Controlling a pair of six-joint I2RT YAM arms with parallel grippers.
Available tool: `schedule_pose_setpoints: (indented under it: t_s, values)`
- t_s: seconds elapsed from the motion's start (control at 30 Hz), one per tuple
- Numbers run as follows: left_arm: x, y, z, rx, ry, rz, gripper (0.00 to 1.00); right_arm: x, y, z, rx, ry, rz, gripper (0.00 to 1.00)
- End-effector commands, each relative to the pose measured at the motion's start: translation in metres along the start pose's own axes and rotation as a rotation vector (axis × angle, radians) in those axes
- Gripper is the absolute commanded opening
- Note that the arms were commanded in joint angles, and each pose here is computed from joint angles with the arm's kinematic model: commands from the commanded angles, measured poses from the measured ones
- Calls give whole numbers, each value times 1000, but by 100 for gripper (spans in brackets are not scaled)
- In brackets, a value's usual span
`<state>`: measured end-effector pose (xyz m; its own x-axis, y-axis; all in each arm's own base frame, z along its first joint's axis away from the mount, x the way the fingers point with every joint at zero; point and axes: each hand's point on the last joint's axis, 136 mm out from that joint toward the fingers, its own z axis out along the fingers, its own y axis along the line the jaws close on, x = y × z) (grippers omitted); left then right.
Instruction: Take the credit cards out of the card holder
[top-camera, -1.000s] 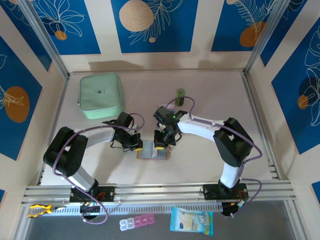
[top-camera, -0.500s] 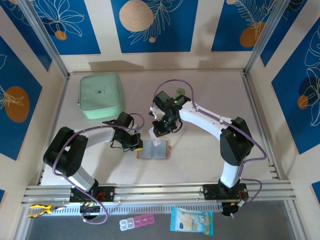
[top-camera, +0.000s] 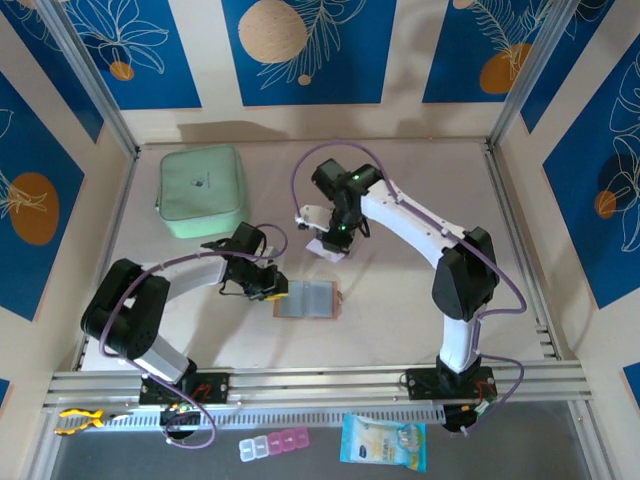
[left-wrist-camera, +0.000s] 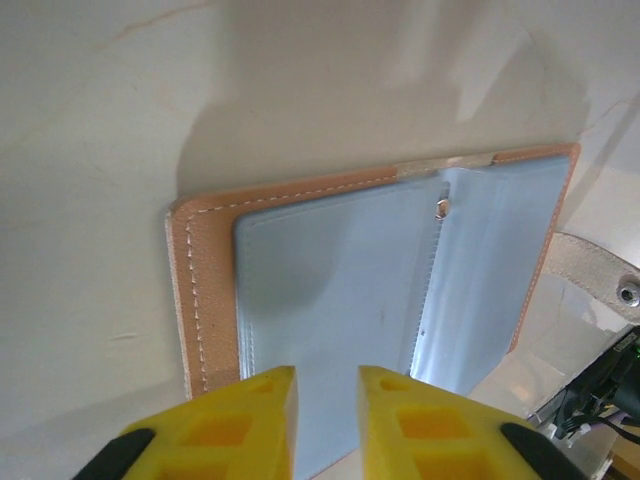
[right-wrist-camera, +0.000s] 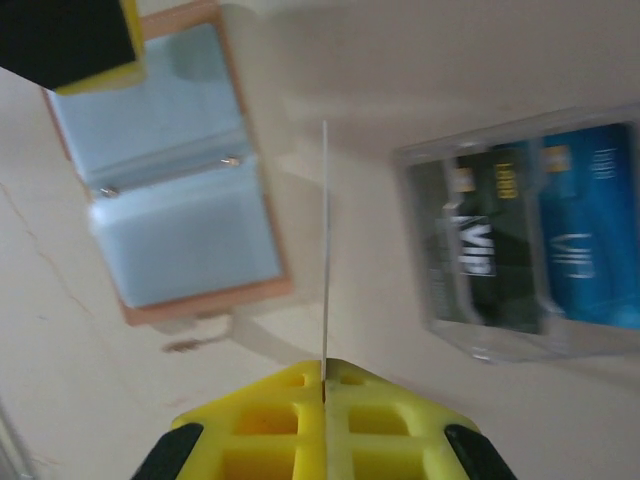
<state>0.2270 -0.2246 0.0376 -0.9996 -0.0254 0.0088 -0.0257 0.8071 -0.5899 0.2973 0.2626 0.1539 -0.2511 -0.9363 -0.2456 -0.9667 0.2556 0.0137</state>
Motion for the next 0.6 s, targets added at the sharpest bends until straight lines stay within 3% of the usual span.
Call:
schedule_pose_setpoints:
  t_s: [0.0,0.23,0.57]
  values:
    - [3,-3,-6,7,-2,6,26,4,-22,-10,13,3,-134,0]
    - [4,0,-6,-1,-6,2,29,-6,-68,-26,35,-59,-134,0]
    - [6,5,-11,-12,-16,-9,29,-9,-108,-12,32,-88,-138,0]
